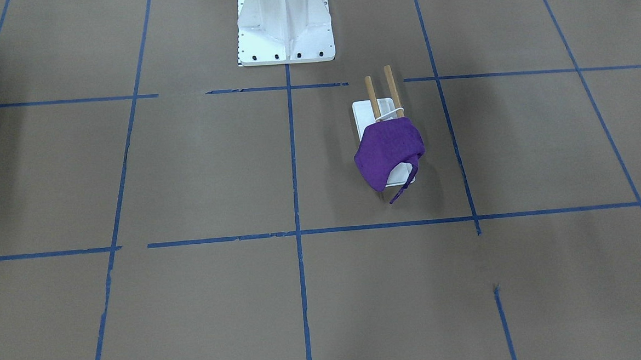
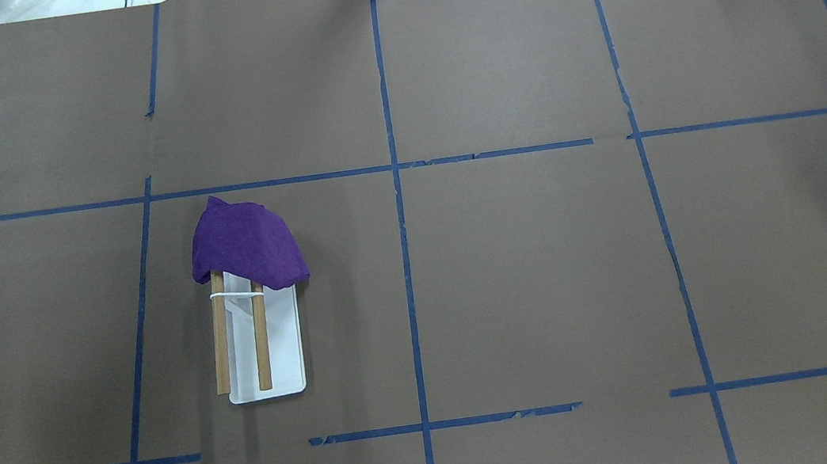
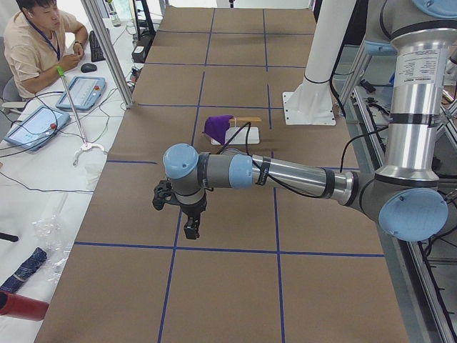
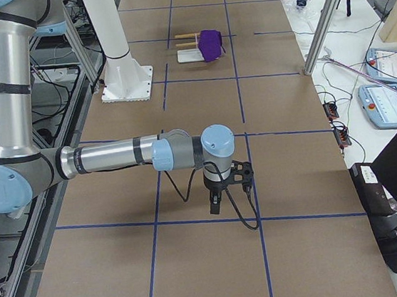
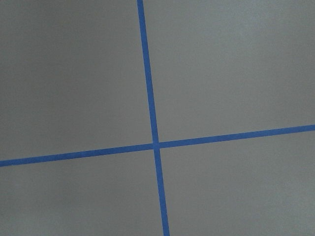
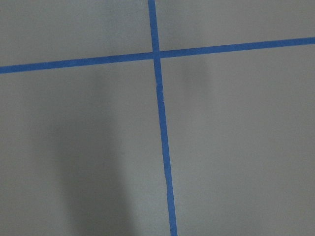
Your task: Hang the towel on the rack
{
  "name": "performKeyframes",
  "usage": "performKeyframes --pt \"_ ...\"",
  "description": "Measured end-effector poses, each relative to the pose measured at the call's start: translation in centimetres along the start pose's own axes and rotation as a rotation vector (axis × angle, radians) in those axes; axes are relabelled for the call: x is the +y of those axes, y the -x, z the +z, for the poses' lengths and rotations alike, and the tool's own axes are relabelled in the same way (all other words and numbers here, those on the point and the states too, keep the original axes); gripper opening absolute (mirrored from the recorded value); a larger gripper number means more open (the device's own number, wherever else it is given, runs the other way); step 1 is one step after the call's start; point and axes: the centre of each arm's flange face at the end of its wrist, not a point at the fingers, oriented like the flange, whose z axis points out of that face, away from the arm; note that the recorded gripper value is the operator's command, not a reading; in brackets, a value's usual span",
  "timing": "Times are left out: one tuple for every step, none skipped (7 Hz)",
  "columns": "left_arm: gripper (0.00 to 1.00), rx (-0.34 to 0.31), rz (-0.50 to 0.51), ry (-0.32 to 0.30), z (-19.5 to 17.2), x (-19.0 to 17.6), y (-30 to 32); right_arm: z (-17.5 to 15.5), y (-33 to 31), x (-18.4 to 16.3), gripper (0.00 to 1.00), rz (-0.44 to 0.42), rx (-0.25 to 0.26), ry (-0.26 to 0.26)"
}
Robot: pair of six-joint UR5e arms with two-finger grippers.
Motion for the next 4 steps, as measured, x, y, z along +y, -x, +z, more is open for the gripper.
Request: performKeyframes --pt "1.00 0.000 -0.004 0.004 0.19 0.28 0.17 0.00 0.00 0.00 1.00 0.001 0.000 0.000" --pt "1.00 0.001 -0.006 0.006 0.32 0.41 0.26 -0.01 0.02 -0.01 1.00 0.001 -0.001 0.000" --pt "1.00 0.001 -0.007 0.007 0.38 0.45 0.28 -0.01 0.06 -0.04 1.00 0.000 -0.001 0.000" --pt "1.00 0.001 -0.008 0.008 0.44 0.47 0.30 -0.02 0.10 -0.07 1.00 -0.001 -0.001 0.000"
